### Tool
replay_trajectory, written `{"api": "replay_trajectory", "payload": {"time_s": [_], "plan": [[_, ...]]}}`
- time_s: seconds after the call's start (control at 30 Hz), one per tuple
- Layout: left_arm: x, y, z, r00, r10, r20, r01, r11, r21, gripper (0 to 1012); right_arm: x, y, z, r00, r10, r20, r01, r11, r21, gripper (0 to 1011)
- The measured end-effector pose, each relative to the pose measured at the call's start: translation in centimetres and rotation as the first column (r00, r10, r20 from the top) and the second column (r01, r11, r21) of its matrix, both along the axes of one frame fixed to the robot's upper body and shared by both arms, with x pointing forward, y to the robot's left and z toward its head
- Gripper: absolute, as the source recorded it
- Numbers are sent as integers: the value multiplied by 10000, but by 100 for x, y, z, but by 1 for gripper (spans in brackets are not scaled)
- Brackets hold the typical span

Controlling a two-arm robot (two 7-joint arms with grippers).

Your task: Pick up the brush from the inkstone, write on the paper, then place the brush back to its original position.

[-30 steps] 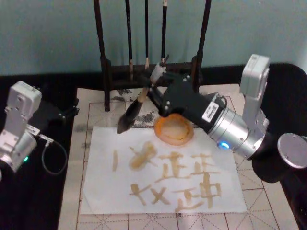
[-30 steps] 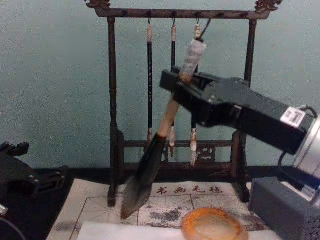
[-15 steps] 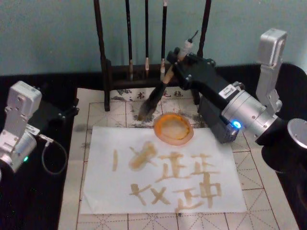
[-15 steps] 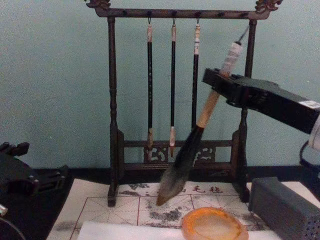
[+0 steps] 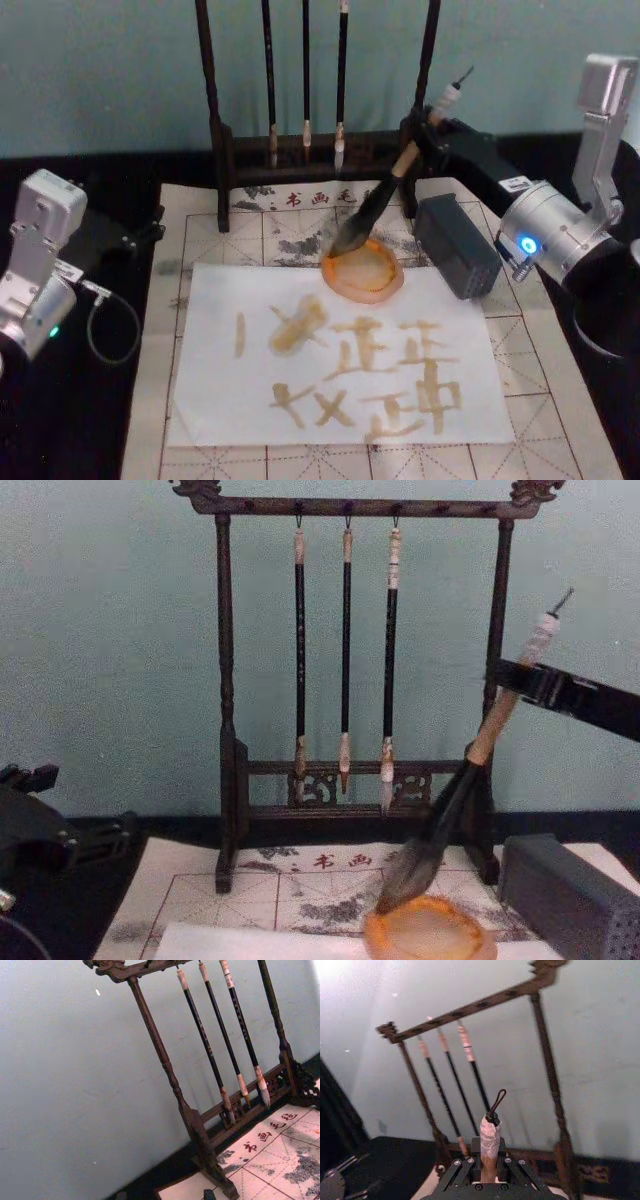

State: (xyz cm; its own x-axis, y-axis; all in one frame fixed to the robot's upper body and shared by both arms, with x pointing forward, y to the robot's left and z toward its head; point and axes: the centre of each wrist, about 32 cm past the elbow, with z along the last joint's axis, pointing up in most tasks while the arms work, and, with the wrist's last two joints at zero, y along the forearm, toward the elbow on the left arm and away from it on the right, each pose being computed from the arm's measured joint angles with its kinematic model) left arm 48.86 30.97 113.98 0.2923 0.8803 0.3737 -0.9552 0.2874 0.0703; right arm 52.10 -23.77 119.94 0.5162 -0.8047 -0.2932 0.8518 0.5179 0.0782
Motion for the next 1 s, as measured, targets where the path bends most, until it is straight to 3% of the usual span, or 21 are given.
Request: {"api": "replay_trajectory", "payload": {"time_s": [0.47,1.0], "plan": [[0,0,0,10000,0,0,0,10000,0,1001,21,-61,9,9862,-912,-1381,1018,9922,717,189],[0,0,0,10000,1,0,-1,10000,-1,1001,28,-98,-3,9528,-1291,-2746,1713,9758,1356,190]]}}
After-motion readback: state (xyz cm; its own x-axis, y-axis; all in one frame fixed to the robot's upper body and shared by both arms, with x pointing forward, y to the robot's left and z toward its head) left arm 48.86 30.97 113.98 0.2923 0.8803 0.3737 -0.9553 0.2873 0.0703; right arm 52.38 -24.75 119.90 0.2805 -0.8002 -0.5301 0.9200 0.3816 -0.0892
